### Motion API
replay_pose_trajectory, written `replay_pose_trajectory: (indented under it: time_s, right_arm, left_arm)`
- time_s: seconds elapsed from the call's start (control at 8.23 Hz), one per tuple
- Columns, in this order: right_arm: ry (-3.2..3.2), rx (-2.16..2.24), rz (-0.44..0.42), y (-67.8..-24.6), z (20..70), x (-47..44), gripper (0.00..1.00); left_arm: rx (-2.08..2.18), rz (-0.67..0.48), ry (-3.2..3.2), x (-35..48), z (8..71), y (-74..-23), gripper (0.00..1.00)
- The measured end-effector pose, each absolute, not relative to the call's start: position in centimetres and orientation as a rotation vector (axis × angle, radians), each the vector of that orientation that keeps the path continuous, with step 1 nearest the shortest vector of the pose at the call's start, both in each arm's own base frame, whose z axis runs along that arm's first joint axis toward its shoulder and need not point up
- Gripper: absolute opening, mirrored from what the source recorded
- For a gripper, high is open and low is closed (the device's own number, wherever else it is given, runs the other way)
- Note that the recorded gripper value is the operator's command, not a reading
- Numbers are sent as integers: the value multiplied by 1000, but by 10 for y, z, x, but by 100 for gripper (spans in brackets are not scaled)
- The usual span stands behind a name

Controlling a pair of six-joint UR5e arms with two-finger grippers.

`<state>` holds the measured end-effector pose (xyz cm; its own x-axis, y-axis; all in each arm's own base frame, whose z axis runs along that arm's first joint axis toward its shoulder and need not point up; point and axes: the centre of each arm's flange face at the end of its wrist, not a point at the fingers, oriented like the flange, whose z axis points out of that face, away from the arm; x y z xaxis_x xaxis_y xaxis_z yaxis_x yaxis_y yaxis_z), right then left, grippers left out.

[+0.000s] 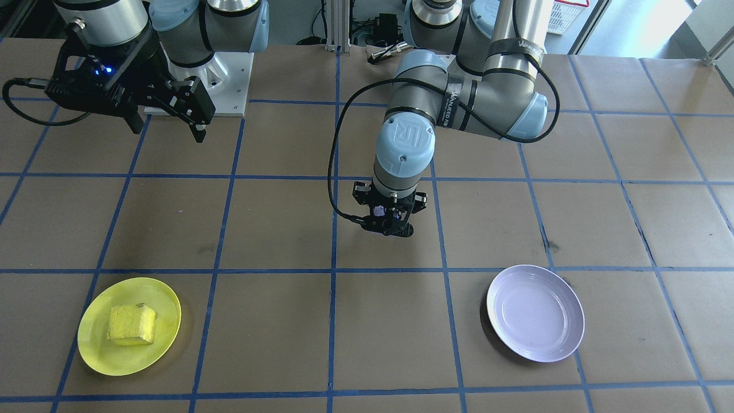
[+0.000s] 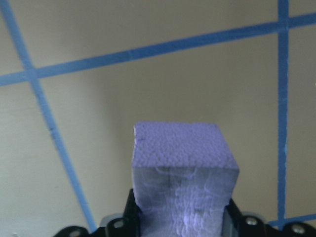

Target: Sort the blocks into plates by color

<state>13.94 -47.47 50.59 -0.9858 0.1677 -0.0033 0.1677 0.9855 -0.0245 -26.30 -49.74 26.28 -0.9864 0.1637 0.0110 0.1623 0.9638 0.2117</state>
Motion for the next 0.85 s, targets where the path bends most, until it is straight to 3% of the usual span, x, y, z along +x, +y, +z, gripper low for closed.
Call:
replay_pose_trajectory:
  time_s: [0.49,0.85]
  right_arm:
    - [3134,277,-42,-475,508,137,100]
    - [3136,282,-45,-474,510,135,100]
  left_arm:
    - [157,233,3118,-96,363,-587,0]
    - [188,138,3117,-10,344,-631,0]
